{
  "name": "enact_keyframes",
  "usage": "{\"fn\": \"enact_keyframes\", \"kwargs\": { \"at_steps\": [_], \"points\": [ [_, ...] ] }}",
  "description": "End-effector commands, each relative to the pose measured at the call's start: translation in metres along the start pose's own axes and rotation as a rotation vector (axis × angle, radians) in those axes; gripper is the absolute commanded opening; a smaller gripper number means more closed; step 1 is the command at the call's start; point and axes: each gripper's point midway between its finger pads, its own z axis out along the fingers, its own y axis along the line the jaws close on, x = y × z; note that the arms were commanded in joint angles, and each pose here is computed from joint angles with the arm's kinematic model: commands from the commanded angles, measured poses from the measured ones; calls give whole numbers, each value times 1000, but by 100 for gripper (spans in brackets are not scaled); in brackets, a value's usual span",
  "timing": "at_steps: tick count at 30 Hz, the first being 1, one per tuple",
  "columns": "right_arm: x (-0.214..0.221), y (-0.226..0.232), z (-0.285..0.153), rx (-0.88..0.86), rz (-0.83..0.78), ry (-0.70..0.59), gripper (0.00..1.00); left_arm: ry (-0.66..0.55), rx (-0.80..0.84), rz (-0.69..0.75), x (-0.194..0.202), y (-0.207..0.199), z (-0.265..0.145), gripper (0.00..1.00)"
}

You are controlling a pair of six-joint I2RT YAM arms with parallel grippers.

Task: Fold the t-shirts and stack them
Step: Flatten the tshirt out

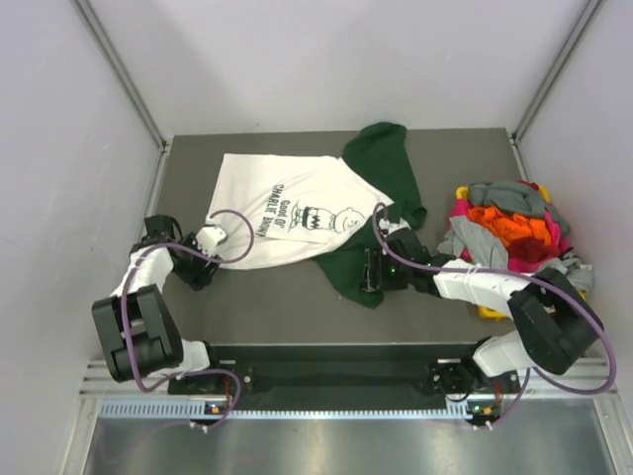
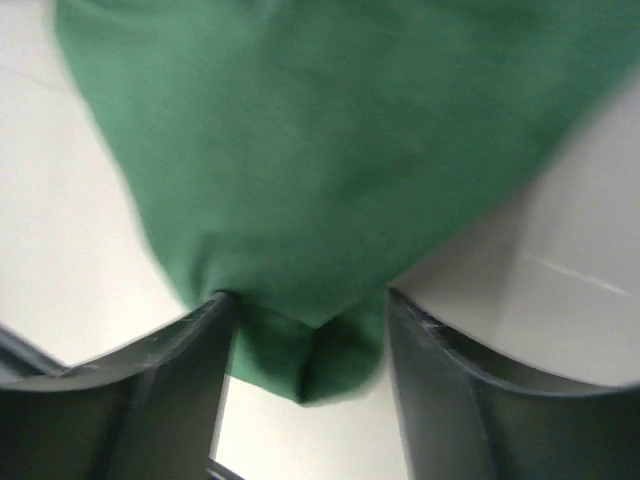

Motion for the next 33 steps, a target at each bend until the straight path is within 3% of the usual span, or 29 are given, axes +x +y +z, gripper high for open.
{"fn": "enact_keyframes", "kwargs": {
  "at_steps": [1, 3, 4, 6, 14, 21, 27, 33],
  "points": [
    [3, 31, 13, -161, 36, -10, 58, 5, -10, 57, -6, 12, 11, 65],
    [11, 27, 15, -153, 46, 8, 38, 0, -21, 68, -7, 13, 18, 65],
    [16, 23, 14, -147, 54, 11, 15, -2, -20, 60, -7, 13, 20, 65],
    [20, 21, 6, -147, 88, -3, 0, -17, -17, 56, -11, 11, 22, 65],
    [45, -2, -72, -111, 218, -95, 0, -42, -36, 86, -14, 5, 21, 64],
    [53, 2, -112, -204, 341, -174, 0, -73, 81, 134, -21, -21, 10, 63],
    [28, -19, -143, -64, 300, -292, 0, -127, 268, 194, -30, -63, -17, 63],
    [9, -42, -139, 82, 224, -289, 0, -138, 296, 225, -39, -62, -27, 62]
  ]
}}
